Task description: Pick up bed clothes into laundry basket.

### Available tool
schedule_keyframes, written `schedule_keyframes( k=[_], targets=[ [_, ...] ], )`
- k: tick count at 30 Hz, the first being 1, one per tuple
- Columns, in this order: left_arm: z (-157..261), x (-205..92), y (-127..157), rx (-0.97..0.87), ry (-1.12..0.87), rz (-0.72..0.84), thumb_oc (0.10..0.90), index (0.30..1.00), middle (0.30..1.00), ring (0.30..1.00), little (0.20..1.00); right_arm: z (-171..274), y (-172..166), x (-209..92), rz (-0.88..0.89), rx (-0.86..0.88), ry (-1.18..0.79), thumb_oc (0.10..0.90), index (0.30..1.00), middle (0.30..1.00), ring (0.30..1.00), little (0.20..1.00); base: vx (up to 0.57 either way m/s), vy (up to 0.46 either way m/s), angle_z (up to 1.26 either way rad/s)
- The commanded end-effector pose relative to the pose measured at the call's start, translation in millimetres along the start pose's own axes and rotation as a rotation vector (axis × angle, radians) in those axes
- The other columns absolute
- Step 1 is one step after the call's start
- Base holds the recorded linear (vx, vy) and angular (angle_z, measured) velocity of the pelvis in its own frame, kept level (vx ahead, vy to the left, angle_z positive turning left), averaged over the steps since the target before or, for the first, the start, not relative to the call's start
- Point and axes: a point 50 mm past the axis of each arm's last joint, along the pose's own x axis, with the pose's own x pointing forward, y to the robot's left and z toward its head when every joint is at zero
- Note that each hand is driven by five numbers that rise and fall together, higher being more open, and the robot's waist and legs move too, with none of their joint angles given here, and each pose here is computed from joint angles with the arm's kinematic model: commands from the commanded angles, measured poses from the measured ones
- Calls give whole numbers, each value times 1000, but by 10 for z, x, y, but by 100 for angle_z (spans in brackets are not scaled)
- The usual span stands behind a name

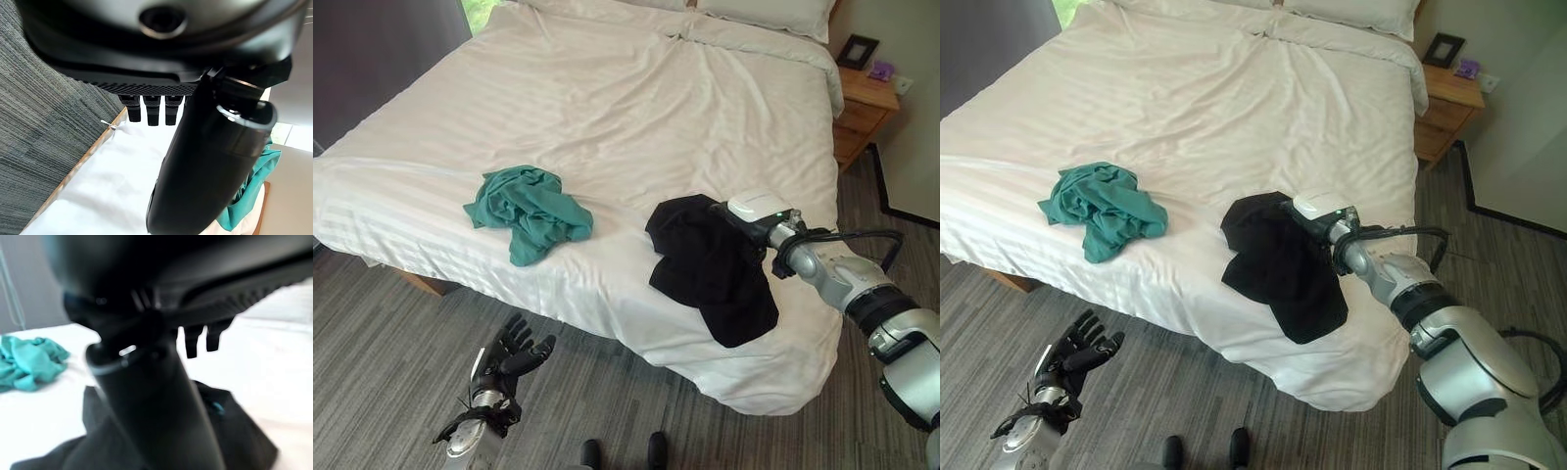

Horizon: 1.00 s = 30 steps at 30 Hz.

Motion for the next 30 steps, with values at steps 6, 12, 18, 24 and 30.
schedule_keyframes(
  k=[6, 12, 18, 24, 30],
  targets=[
    [652, 239, -340, 8, -283, -154, 800, 900, 900, 900, 900, -207, -287, 179, -13, -46, 167, 800, 900, 900, 900, 900, -45, -18, 8],
    [736, 212, -394, -29, -328, -194, 800, 900, 900, 900, 900, -274, 772, -66, 317, -23, 255, 800, 900, 900, 900, 900, -2, -17, 17],
    [660, 172, -179, -85, -324, -68, 800, 900, 900, 900, 900, 147, 1697, -423, 526, 181, 209, 400, 300, 300, 300, 300, 71, -12, 9],
    [761, 134, -10, -74, -383, 50, 800, 900, 900, 900, 900, -30, 1837, -758, 313, 705, 389, 400, 300, 300, 300, 300, 63, -9, 11],
    [951, 139, 61, -30, -452, 82, 800, 900, 900, 900, 900, -553, 1690, -1402, 30, 870, 534, 400, 300, 300, 300, 300, 73, -8, 0]
  ],
)
